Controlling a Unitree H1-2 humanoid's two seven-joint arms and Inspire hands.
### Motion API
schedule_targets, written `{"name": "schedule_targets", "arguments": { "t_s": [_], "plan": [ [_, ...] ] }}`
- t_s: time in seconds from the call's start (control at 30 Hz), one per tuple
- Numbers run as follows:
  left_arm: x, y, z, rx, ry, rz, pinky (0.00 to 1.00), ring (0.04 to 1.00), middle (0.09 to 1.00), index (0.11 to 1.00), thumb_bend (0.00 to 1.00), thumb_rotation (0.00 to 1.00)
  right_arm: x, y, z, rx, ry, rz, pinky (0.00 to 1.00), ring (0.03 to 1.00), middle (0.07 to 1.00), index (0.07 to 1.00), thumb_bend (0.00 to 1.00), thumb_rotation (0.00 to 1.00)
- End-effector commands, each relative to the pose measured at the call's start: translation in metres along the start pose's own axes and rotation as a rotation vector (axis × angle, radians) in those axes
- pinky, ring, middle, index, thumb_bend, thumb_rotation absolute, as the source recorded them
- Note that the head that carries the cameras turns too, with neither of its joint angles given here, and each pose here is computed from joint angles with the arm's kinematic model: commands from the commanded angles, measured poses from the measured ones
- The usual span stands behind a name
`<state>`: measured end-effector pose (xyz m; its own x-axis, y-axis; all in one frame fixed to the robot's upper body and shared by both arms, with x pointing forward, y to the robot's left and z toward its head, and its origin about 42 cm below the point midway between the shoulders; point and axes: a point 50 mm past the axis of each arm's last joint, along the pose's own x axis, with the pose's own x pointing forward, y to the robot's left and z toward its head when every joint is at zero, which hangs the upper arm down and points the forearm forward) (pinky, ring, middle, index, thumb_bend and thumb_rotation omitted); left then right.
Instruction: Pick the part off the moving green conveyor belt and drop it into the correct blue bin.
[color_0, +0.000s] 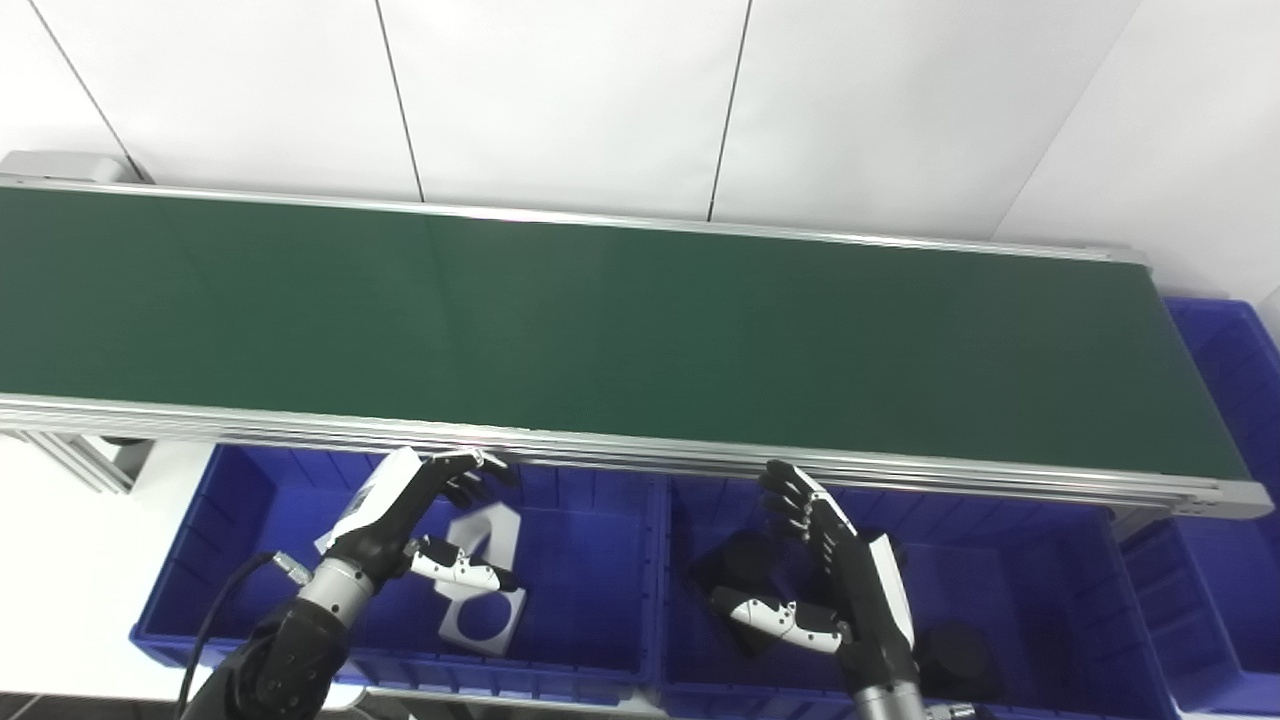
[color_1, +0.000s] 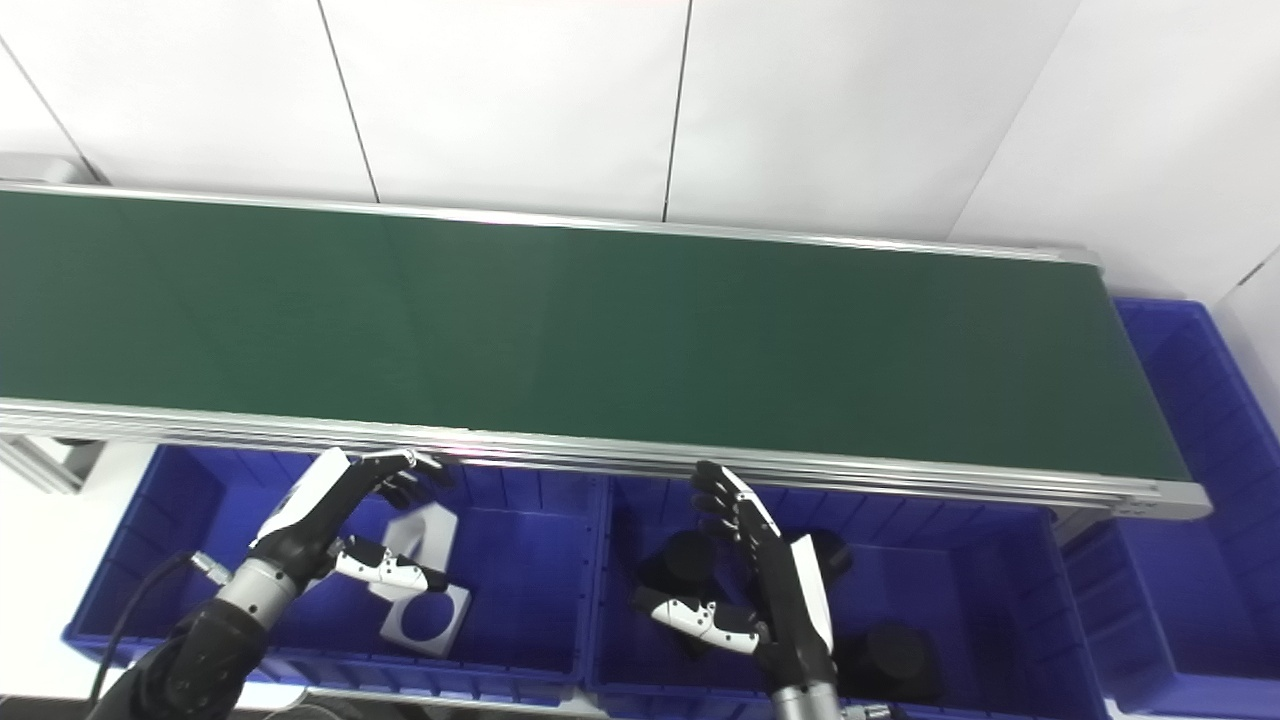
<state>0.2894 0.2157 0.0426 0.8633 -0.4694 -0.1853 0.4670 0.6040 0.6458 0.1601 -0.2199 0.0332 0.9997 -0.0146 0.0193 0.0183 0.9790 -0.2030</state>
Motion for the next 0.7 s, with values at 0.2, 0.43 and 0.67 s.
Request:
{"name": "schedule_targets", "arguments": {
  "t_s": [0.2, 0.43, 0.67],
  "plan": [
    [-0.001, 0.011, 0.011, 0.039, -0.014, -0.071, 1.00, 1.000, 0.982, 0.846, 0.83, 0.12, 0.006, -0.001, 0.011, 0.005, -0.074, 0.002, 0.73, 0.799, 0.831, 0.858, 0.68, 0.06],
    [-0.005, 0.009, 0.022, -0.048, -0.045, -0.122, 0.97, 0.996, 0.967, 0.829, 0.80, 0.12, 0.007, 0.001, 0.011, -0.005, -0.078, 0.004, 0.72, 0.792, 0.826, 0.857, 0.68, 0.05],
    [-0.009, 0.004, 0.032, -0.262, -0.114, -0.072, 0.77, 0.797, 0.781, 0.701, 0.75, 0.08, 0.007, 0.007, 0.007, 0.002, -0.069, -0.001, 0.71, 0.790, 0.827, 0.859, 0.69, 0.08]
  ]
}}
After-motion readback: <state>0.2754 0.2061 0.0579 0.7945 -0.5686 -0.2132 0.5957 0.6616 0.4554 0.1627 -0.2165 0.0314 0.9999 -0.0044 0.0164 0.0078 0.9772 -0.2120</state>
